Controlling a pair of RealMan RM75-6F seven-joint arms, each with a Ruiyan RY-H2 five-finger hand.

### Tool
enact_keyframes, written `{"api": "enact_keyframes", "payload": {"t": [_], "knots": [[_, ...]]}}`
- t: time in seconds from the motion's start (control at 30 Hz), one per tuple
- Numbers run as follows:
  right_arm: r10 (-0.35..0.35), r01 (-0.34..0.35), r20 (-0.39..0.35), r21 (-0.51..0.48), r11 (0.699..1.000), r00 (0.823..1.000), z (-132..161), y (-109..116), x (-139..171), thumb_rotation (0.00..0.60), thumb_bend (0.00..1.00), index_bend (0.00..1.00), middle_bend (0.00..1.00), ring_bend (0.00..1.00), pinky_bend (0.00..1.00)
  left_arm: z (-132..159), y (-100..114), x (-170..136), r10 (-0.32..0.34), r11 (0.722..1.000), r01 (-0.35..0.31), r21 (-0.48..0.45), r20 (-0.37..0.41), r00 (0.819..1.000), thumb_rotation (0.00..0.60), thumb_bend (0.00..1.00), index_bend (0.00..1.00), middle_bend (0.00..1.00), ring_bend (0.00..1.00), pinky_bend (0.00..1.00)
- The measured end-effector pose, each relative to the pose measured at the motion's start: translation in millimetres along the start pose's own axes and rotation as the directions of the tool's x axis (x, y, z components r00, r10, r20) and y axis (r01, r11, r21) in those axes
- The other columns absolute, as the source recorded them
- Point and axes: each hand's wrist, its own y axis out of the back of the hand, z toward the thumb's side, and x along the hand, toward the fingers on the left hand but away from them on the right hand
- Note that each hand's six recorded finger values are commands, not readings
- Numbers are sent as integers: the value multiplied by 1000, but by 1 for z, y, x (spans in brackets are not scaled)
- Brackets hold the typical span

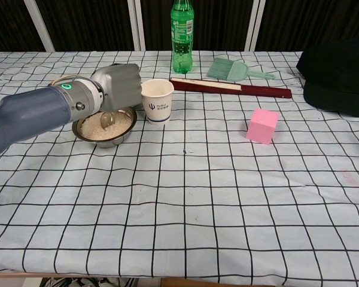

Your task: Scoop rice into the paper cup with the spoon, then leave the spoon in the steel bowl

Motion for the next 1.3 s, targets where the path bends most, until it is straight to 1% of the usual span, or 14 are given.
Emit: {"api": "enact_keyframes", "payload": {"t": [0.13,0.3,0.43,0.57,0.77,0.97,1.17,1.3], "knots": [[1,-1,-1,-1,1000,1000,0,0,0,600,219,0,0,0,198,-2,0,0,7,1000,-7,8,-2,1000,600,528,805,1000,1000,1000],[0,0,-1,-3,1000,1000,0,0,0,600,219,0,0,0,199,-9,3,0,35,998,-35,51,-1,999,600,528,806,1000,1000,1000],[1,-1,0,-6,1000,1000,0,0,0,600,219,0,0,0,199,-14,1,0,39,997,-39,73,-2,999,600,528,806,1000,1000,1000],[3,-3,2,-12,1000,1000,0,0,0,600,219,0,0,0,199,-6,1,-3,46,996,-48,81,22,999,600,528,806,1000,1000,1000],[0,0,3,-15,1000,1000,0,0,0,600,218,0,0,0,198,7,8,-4,66,995,-69,71,49,997,600,528,806,1000,1000,1000],[-4,4,2,-17,1000,1000,0,1,0,600,219,0,0,0,198,12,13,-4,68,997,-69,18,47,997,600,528,806,1000,1000,1000],[-5,5,1,-20,1000,1000,0,1,0,600,219,0,0,0,199,10,11,-6,27,997,-26,-78,22,999,600,528,806,1000,1000,1000],[-6,6,1,-22,1000,1000,0,1,0,600,218,0,0,0,199,6,5,-9,-18,987,18,-159,2,1000,600,528,806,1000,1000,1000]]}}
